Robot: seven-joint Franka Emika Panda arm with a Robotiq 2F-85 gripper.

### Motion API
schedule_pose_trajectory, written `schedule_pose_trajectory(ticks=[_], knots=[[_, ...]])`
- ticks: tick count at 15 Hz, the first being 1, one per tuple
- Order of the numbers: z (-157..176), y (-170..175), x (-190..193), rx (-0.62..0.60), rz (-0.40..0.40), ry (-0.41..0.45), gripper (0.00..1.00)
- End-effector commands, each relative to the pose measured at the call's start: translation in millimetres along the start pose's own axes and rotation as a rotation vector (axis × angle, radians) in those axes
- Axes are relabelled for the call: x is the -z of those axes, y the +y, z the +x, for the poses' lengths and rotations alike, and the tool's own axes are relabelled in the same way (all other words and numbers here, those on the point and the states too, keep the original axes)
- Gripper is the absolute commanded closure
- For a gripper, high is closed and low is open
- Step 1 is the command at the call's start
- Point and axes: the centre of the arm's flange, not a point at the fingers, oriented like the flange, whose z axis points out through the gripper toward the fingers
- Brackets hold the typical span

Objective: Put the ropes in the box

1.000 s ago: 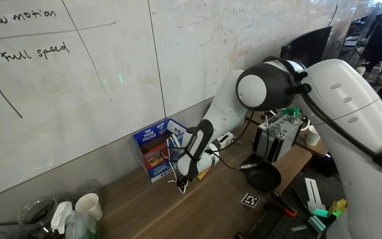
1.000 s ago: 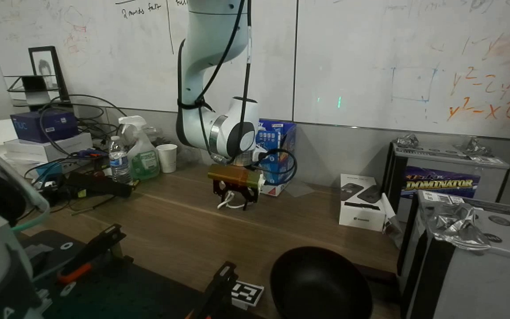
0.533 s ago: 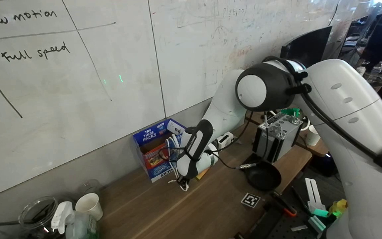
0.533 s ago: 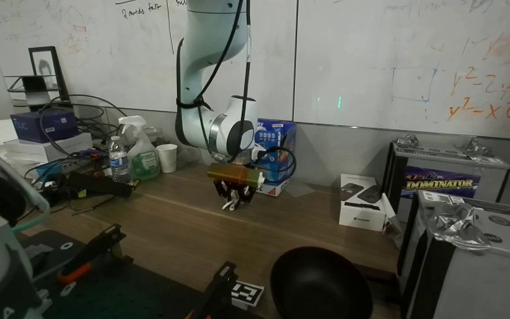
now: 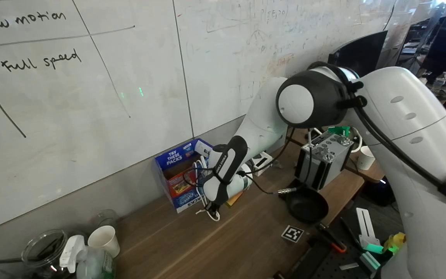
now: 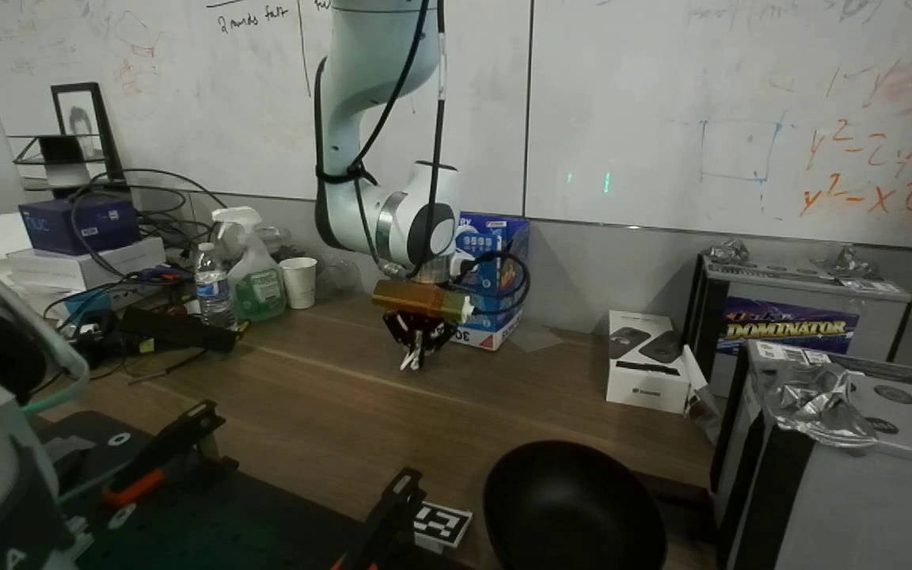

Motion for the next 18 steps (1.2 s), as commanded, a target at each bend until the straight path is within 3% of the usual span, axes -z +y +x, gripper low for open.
schedule_pose_trajectory(ticks=[1,4,10,18], knots=[[17,-5,75,-0.023,0.005,-0.014,0.85],[28,-10,131,-0.046,0.005,0.005,0.86],[51,-24,230,-0.097,-0.049,0.159,0.86],[67,-51,293,-0.164,-0.114,0.310,0.86]])
